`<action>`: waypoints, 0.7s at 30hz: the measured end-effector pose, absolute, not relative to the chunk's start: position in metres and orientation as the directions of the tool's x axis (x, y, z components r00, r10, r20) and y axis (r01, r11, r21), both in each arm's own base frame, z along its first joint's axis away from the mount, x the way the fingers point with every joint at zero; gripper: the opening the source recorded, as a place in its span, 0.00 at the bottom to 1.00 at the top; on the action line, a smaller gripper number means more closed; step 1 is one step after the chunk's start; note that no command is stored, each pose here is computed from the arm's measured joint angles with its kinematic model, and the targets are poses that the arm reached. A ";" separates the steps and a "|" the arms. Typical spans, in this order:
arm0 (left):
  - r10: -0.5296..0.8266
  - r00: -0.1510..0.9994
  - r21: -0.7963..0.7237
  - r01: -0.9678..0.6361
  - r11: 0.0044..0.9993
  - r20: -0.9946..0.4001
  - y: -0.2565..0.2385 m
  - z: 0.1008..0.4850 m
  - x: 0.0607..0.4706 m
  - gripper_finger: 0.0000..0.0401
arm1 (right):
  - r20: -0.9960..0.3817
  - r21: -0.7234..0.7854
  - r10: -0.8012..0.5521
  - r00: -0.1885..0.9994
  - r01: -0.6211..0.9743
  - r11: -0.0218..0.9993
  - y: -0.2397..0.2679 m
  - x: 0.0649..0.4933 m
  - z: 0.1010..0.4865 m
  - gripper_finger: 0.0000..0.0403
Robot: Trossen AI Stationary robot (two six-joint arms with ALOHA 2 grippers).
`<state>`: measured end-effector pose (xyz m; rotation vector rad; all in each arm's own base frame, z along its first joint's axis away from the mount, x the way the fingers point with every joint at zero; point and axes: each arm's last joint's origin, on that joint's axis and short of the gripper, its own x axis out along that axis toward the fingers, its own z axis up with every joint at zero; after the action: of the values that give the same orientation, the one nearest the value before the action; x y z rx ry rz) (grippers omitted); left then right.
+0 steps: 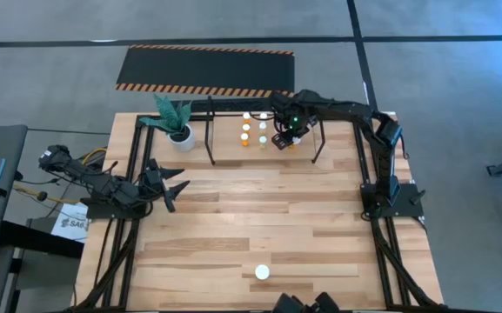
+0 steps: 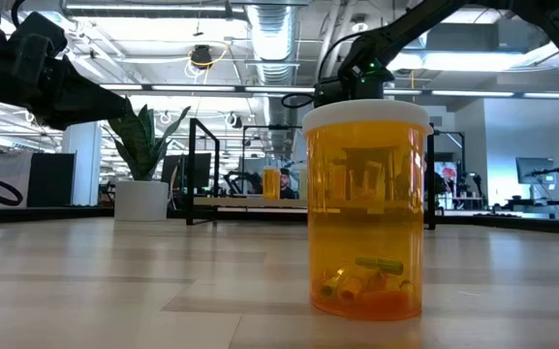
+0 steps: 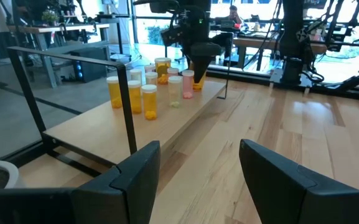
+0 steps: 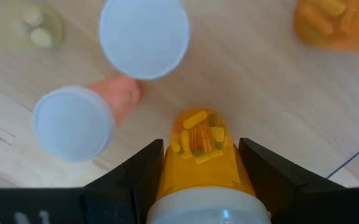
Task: Pick and place medicine bottles onto shelf by color
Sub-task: Put the right big orange pill bottle aligned with the other big orange pill bottle on the shelf
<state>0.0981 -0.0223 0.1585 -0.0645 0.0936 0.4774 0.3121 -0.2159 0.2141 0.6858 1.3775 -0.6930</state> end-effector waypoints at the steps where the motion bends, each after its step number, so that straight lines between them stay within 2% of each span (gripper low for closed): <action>1: 0.456 0.884 -0.040 -0.461 0.886 -0.105 -0.022 0.159 0.098 0.52 | -0.997 0.030 -0.039 0.069 0.781 0.624 -0.217 0.311 0.214 0.55; 21: 0.455 0.884 -0.040 -0.461 0.886 -0.105 -0.022 0.159 0.098 0.52 | -0.993 -0.022 -0.103 0.050 0.803 0.595 -0.229 0.306 0.214 0.55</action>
<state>0.0981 -0.0223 0.1586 -0.0643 0.0936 0.4772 0.3057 -0.2288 0.2145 0.6607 1.3529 -0.7725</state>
